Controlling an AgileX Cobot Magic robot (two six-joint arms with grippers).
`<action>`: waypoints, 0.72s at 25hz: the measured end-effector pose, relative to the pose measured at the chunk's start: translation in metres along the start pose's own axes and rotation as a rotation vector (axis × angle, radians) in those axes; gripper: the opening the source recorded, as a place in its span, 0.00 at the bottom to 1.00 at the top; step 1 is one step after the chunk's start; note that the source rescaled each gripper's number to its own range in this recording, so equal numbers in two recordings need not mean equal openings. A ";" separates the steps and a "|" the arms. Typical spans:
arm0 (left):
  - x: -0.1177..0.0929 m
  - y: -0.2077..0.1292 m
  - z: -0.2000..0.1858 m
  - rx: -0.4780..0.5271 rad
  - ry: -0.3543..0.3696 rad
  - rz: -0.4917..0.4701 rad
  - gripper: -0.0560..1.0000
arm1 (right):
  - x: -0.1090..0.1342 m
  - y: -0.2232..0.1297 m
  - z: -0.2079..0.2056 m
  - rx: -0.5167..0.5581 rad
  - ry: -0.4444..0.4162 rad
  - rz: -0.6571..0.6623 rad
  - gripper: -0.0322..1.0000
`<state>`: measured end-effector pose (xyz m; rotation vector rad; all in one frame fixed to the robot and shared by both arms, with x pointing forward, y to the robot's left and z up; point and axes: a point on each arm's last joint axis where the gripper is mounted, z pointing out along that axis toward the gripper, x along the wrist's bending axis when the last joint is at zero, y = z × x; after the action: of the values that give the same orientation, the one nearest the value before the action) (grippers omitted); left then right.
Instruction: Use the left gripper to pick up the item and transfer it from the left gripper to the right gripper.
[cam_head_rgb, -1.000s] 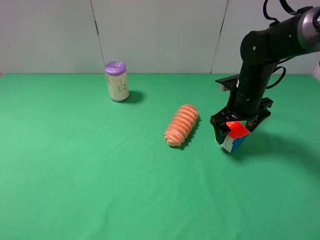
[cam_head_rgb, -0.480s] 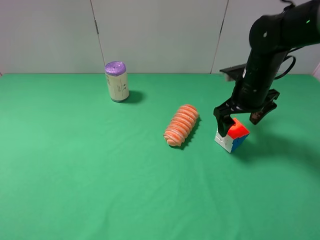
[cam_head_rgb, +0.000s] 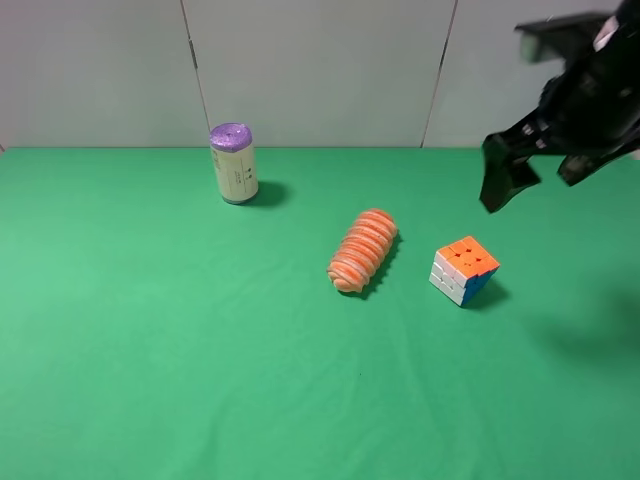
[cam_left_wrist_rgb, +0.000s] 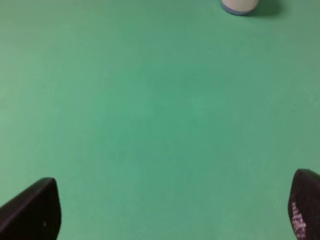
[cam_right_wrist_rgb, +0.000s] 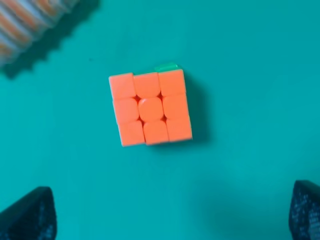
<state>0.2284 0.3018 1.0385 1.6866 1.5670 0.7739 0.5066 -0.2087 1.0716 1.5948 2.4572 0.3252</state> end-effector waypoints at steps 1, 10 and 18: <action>0.000 0.000 0.000 0.000 0.000 0.000 0.78 | 0.000 -0.004 -0.009 -0.018 -0.002 0.001 1.00; 0.000 0.000 0.000 0.000 0.000 0.000 0.78 | 0.003 -0.049 -0.089 -0.199 -0.014 0.054 1.00; 0.000 0.000 0.000 0.000 0.000 0.000 0.78 | 0.008 -0.105 -0.103 -0.258 -0.006 0.118 1.00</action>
<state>0.2284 0.3018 1.0385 1.6865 1.5669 0.7737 0.3828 -0.2507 1.1396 1.6273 2.2134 0.6261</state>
